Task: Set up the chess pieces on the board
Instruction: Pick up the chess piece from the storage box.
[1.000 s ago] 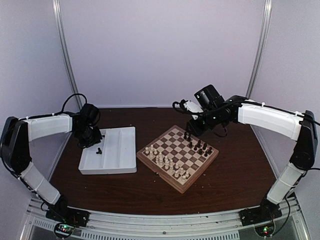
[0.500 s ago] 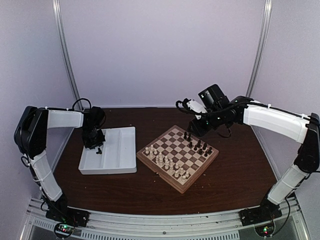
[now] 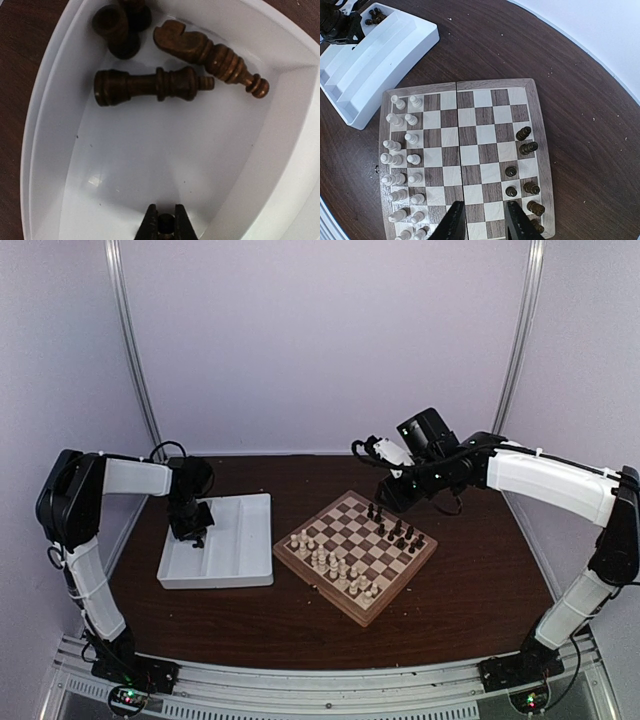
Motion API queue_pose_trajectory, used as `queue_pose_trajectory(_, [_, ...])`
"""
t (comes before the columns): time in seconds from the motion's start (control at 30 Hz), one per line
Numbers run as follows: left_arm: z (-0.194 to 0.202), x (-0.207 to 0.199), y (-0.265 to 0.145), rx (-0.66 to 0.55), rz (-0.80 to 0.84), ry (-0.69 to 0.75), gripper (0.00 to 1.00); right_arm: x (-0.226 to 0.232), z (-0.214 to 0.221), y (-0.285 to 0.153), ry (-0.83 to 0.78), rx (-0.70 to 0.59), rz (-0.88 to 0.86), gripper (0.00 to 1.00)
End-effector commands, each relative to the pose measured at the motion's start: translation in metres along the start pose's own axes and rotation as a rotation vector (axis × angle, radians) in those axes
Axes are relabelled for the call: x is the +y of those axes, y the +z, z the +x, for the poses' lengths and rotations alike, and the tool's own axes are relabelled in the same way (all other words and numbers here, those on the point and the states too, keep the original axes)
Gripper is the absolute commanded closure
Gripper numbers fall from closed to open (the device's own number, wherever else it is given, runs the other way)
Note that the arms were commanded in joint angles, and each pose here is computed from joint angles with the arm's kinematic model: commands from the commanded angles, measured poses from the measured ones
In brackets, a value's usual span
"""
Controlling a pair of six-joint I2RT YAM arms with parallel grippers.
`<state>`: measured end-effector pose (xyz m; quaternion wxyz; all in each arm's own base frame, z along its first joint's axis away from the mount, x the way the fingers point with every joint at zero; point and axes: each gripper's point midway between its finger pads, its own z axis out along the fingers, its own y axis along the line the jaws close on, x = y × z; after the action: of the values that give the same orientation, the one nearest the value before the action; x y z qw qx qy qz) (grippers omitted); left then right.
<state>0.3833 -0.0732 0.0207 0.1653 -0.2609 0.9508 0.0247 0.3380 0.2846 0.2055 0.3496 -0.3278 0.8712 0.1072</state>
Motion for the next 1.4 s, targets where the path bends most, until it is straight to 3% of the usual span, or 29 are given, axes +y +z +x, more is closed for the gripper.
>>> queue_pose_trajectory(0.0, [-0.007, 0.007, -0.013, -0.054, 0.016, -0.021, 0.98, 0.002, -0.007, -0.007, 0.011, -0.033, -0.012, 0.69])
queue_pose_trajectory(0.23, [-0.026, 0.010, -0.057, -0.237, 0.123, 0.050, 1.00, 0.006, -0.008, -0.008, 0.020, -0.044, -0.035, 0.69])
queue_pose_trajectory(0.43, [-0.019, -0.005, -0.083, -0.338, 0.315, 0.220, 1.00, 0.019, -0.012, -0.006, 0.053, -0.061, -0.113, 0.69])
queue_pose_trajectory(0.67, [-0.015, -0.006, -0.121, -0.488, 0.470, 0.284, 1.00, 0.032, -0.013, 0.000, 0.082, -0.071, -0.173, 0.69])
queue_pose_trajectory(0.8, [-0.002, -0.023, -0.137, -0.481, 0.610, 0.347, 1.00, 0.046, -0.014, 0.005, 0.108, -0.077, -0.223, 0.69])
queue_pose_trajectory(1.13, [0.022, -0.072, -0.209, -0.475, 1.084, 0.423, 1.00, 0.138, -0.040, 0.020, 0.117, -0.152, -0.479, 0.69])
queue_pose_trajectory(1.37, [0.036, -0.092, -0.262, -0.393, 1.384, 0.419, 1.00, 0.169, -0.076, 0.007, 0.238, -0.275, -0.660, 0.51])
